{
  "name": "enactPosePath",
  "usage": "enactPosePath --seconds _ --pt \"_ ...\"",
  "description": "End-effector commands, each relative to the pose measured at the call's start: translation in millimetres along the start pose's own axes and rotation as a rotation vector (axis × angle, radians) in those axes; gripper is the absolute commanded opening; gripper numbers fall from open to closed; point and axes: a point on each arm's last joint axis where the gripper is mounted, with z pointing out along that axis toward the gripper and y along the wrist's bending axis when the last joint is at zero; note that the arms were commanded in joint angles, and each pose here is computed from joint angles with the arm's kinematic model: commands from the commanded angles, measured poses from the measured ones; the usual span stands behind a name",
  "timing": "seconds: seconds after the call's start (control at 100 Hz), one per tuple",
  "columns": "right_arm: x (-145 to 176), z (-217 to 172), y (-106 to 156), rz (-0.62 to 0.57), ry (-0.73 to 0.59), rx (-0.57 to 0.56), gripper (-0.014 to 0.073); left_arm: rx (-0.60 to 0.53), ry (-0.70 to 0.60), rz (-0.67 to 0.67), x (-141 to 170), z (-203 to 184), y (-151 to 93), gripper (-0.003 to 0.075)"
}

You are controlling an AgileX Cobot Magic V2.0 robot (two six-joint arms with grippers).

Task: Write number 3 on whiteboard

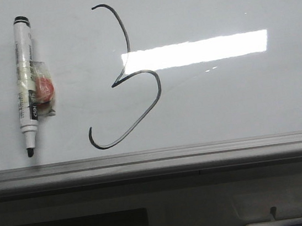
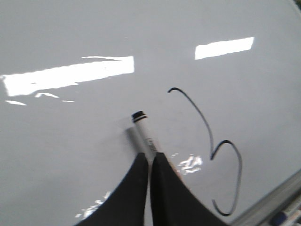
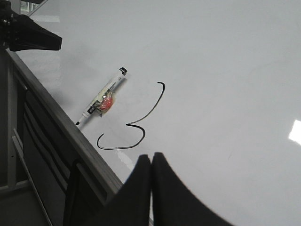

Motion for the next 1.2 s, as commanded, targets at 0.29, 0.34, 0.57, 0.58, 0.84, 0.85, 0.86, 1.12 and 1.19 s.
enactPosePath --seconds 0.29,0.34,0.57,0.58,0.84,0.85,0.86,1.12,1.19 --pt "-12 -1 -3 -0.015 -0.080 0.021 -0.0041 -0.337 -0.157 0.054 -20 -31 25 -0.0020" --pt "-12 -1 -3 -0.015 -0.080 0.021 -0.0041 -0.380 -0.131 0.084 -17 -36 26 -0.0021" --pt "-12 -1 -3 -0.015 -0.080 0.021 -0.0041 -0.541 -0.041 0.169 -6 -55 27 -0.0020" --pt "-12 -1 -3 -0.015 -0.080 0.021 -0.0041 -0.544 -0.042 0.164 -5 -55 28 -0.0021" --pt "-12 -1 -3 -0.015 -0.080 0.021 -0.0041 -0.578 -0.072 0.019 28 -57 28 -0.0020" --pt "-12 -1 -3 -0.015 -0.080 0.021 -0.0041 -0.578 -0.069 0.018 29 -57 28 -0.0020" --pt "-12 -1 -3 -0.015 -0.080 0.021 -0.0041 -0.578 -0.066 0.017 31 -57 28 -0.0021" --pt "-12 -1 -3 -0.015 -0.080 0.021 -0.0041 -0.574 -0.008 -0.010 68 -53 28 -0.0021" --pt "-12 -1 -3 -0.015 -0.080 0.021 -0.0041 -0.571 0.053 -0.047 78 -53 28 -0.0021"
